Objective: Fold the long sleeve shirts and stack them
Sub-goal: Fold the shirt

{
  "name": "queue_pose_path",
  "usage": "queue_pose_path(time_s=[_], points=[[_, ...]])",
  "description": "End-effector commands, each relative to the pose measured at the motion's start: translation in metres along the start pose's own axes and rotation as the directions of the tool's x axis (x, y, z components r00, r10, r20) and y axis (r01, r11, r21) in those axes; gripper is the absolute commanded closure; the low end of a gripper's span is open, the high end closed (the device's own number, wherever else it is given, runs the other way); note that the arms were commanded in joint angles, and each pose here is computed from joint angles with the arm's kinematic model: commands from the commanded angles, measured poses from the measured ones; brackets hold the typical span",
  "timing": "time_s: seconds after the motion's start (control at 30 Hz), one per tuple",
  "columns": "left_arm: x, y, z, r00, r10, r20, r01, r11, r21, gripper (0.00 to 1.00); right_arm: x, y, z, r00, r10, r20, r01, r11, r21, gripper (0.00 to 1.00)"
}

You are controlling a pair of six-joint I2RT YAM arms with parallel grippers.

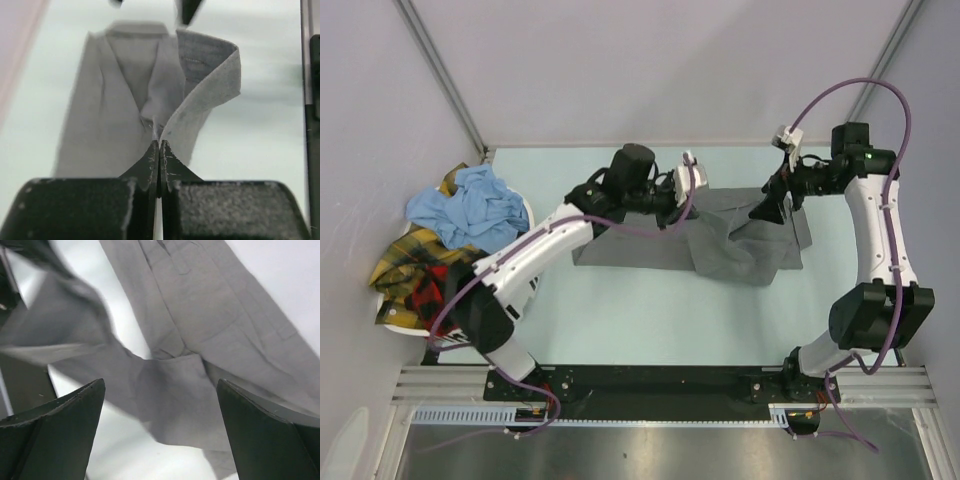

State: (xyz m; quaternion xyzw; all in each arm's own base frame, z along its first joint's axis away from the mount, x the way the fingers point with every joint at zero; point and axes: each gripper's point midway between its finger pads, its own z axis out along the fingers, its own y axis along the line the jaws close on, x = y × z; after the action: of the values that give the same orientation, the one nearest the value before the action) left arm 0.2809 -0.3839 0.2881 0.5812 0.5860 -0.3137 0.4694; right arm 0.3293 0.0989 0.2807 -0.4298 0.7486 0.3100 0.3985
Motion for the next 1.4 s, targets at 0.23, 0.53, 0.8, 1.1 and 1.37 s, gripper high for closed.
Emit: queue_pose_path(time_s=[0.23, 0.53, 0.8, 1.1, 1.37], points=[[0.024, 0.016, -0.006, 0.905, -0.408, -0.12, 0.41, 0.912, -0.008, 1.0, -0.033, 0.037, 0.027, 0.994, 0.052, 0.094, -0.047, 0.997, -0.056, 0.0], [0.011, 0.0, -0.017, 0.949, -0.308, -0.069, 0.313, 0.945, 0.095, 1.0, -0.032, 0.028, 0.061, 0.997, 0.012, 0.076, -0.01, 0.999, -0.03, 0.0], [0.011, -0.028, -0.029, 0.998, -0.07, 0.004, 0.067, 0.966, 0.251, 0.94, -0.014, 0.045, 0.076, 0.979, -0.205, 0.013, 0.204, 0.966, -0.161, 0.0], [0.014, -0.037, -0.031, 0.999, 0.033, 0.033, -0.042, 0.951, 0.307, 0.93, -0.004, 0.069, 0.099, 0.941, -0.339, 0.009, 0.328, 0.903, -0.275, 0.0], [0.016, -0.033, -0.03, 0.998, 0.055, 0.028, -0.061, 0.953, 0.295, 0.94, -0.001, 0.099, 0.106, 0.938, -0.346, -0.001, 0.321, 0.872, -0.37, 0.36]])
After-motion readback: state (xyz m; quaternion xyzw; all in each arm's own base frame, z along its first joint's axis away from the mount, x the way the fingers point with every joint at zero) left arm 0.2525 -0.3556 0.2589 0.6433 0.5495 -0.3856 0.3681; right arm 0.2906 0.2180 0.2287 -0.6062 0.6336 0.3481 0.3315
